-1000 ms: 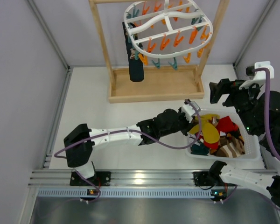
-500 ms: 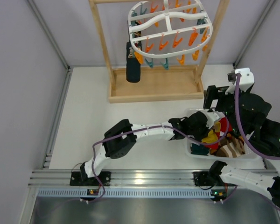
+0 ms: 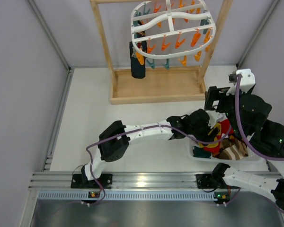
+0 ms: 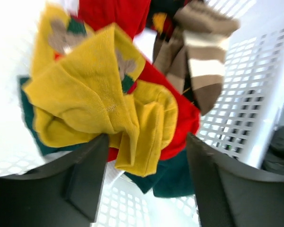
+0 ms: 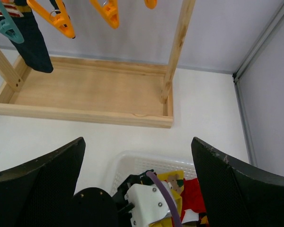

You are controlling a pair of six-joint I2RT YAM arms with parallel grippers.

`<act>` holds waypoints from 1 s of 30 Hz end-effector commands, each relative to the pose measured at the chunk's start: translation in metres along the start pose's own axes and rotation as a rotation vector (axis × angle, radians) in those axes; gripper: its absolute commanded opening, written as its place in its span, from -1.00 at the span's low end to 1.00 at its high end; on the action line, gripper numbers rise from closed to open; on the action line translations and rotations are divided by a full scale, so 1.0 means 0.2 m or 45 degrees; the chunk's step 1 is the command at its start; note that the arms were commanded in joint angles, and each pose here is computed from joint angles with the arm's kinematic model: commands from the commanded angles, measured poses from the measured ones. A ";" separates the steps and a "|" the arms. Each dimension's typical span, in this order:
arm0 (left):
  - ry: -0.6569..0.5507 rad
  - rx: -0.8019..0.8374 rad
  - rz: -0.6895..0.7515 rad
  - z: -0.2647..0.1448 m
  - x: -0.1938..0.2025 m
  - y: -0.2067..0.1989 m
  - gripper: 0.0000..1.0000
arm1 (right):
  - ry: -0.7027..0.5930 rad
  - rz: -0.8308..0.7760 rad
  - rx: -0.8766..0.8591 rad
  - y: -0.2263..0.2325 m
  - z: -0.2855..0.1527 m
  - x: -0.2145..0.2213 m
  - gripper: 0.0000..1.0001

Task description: Remove the socks clipped to the hanger

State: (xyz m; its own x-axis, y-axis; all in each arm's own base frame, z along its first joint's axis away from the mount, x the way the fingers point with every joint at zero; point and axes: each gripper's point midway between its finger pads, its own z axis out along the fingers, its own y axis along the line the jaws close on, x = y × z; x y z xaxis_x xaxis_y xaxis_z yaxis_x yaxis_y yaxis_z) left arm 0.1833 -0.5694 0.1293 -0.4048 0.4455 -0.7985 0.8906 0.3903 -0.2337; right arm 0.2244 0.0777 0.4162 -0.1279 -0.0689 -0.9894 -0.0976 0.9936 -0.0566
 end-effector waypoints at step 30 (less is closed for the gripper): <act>-0.697 -0.619 -0.392 -1.29 -0.08 1.17 0.98 | -0.156 0.199 -0.068 0.05 0.01 -0.11 0.87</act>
State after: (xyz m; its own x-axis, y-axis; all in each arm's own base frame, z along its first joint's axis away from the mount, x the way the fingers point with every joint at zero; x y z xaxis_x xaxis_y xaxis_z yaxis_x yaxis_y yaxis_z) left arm 0.3333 -0.2714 0.1988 -0.4178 -0.0017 -0.9085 0.3997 0.8977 -0.1855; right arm 0.2281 0.0892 0.4214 -0.0687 0.0267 -0.9973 -0.1263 0.9914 0.0352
